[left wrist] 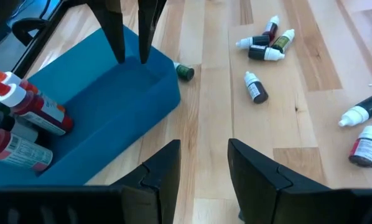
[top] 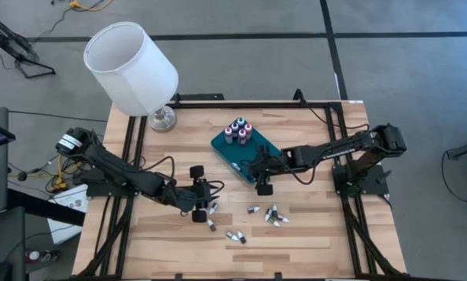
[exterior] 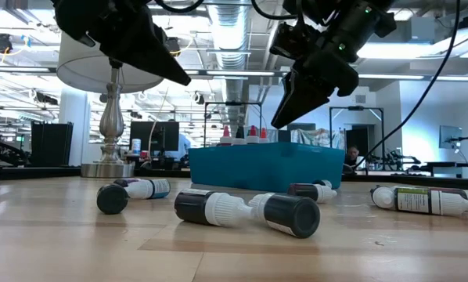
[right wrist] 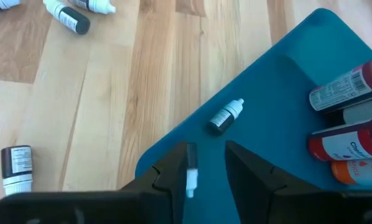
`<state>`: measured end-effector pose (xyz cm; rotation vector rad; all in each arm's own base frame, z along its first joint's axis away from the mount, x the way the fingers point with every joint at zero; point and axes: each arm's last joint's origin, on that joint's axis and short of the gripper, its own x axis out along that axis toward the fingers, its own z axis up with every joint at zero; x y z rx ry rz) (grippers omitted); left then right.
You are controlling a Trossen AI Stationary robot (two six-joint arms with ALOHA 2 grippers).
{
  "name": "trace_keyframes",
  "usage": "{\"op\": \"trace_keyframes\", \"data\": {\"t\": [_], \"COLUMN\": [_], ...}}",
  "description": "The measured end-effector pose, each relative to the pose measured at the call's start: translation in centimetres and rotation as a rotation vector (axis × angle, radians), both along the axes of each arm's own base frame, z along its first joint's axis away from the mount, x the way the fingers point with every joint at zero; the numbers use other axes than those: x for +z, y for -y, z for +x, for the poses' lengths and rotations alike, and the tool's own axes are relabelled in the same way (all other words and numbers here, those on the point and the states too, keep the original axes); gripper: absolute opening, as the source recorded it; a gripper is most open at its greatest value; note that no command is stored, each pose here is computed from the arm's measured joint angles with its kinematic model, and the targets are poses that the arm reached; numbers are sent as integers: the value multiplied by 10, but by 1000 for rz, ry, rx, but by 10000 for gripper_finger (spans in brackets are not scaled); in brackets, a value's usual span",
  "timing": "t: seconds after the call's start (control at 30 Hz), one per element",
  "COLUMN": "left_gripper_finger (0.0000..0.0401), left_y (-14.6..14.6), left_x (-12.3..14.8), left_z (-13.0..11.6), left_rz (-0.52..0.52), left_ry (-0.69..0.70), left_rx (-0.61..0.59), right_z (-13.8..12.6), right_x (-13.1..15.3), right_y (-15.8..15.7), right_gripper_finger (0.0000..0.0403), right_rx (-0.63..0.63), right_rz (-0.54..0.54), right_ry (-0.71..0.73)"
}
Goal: Pick & Place food coloring
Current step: Put the small violet food coloring bottle into the blue bin
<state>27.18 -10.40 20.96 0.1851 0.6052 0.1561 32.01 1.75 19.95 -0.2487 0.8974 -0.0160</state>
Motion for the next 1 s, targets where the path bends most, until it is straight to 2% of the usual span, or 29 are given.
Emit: {"op": "trace_keyframes", "data": {"t": [0.17,0.33,0.5,0.6,0.77,0.9,1.0], "left_gripper_finger": [128,128,128,128,128,128,128], "left_y": [-1,-3,0,0,-3,-1,6], "left_x": [-3,-8,-25,-33,-47,-57,-60], "left_z": [-2,-7,-17,-21,-28,-38,-44], "left_rz": [6,-35,-66,-109,-256,-294,-320], "left_ry": [-32,-91,-127,-86,-12,72,130], "left_rx": [6,54,16,53,166,247,249], "right_z": [0,-1,-5,-7,-17,-24,-27], "right_x": [0,0,-1,-2,4,12,16], "right_y": [0,-6,-18,-23,-27,-30,-36], "right_gripper_finger": [102,102,102,102,102,102,102], "right_rx": [1,45,105,102,18,-23,-12], "right_rz": [-3,-24,-44,-65,-132,-133,-123], "right_ry": [-1,-7,-47,-58,-82,-70,-51]}}
